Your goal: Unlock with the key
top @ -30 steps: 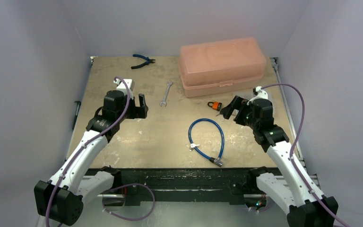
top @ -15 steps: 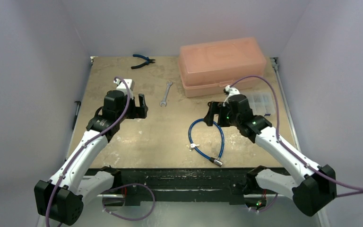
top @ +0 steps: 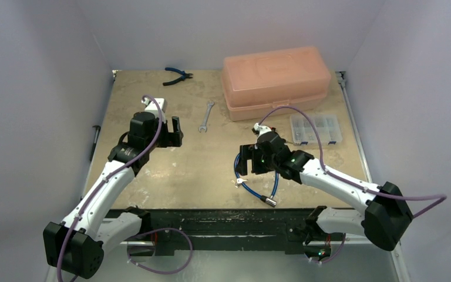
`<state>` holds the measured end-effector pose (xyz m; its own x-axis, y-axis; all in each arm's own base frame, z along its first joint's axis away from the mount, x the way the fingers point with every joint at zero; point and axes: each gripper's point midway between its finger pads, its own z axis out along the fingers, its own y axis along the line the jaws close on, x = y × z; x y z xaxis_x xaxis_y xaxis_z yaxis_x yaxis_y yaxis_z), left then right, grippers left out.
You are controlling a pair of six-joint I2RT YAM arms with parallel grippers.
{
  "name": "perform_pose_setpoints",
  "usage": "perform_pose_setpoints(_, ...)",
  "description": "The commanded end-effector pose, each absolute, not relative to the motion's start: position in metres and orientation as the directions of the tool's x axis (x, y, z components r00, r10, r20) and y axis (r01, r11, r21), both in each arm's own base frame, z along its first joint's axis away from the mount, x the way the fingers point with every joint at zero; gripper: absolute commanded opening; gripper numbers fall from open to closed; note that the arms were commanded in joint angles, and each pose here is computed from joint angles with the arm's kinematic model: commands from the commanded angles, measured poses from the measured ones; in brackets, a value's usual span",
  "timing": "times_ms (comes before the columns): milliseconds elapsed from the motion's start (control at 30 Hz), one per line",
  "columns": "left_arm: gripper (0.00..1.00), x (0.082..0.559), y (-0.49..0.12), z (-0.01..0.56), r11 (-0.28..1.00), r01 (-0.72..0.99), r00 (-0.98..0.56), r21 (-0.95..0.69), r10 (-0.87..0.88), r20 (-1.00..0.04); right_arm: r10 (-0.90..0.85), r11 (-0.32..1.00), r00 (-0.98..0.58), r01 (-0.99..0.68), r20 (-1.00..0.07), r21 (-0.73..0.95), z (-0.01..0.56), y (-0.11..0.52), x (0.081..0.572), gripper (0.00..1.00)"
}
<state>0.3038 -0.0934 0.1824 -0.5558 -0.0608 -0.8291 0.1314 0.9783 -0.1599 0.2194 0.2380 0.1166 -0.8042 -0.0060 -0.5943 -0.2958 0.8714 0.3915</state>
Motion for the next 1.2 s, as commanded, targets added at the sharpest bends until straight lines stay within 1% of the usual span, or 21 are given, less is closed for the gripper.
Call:
perform_pose_setpoints(0, 0.87, 0.311, -0.095, 0.201, 0.977, 0.139, -0.514, -0.158, -0.065, -0.856, 0.053, 0.830, -0.851, -0.253, -0.523, 0.496, 0.096, 0.256, 0.208, 0.86)
perform_pose_setpoints(267, 0.87, 0.311, -0.095, 0.200, 0.978, 0.137, -0.516, -0.158, -0.065, -0.854, 0.094, 0.790, -0.875, -0.225, -0.476, 0.570, 0.076, 0.264, 0.199, 0.83)
perform_pose_setpoints(467, 0.86, 0.312, -0.094, 0.198, 0.979, 0.132, -0.519, -0.153, -0.064, -0.852, 0.112, 0.766, -0.887, -0.210, -0.447, 0.608, 0.060, 0.266, 0.192, 0.73)
perform_pose_setpoints(533, 0.86, 0.312, -0.094, 0.197, 0.980, 0.129, -0.523, -0.152, -0.063, -0.850, 0.130, 0.764, -0.884, -0.199, -0.449, 0.613, 0.058, 0.265, 0.193, 0.72)
perform_pose_setpoints(867, 0.85, 0.313, -0.093, 0.192, 0.982, 0.122, -0.535, -0.144, -0.057, -0.843, 0.174, 0.775, -0.881, -0.154, -0.441, 0.613, 0.045, 0.253, 0.195, 0.70)
perform_pose_setpoints(1167, 0.84, 0.314, -0.092, 0.188, 0.984, 0.115, -0.544, -0.136, -0.052, -0.838, 0.223, 0.717, -0.891, -0.125, -0.396, 0.686, 0.032, 0.242, 0.198, 0.68)
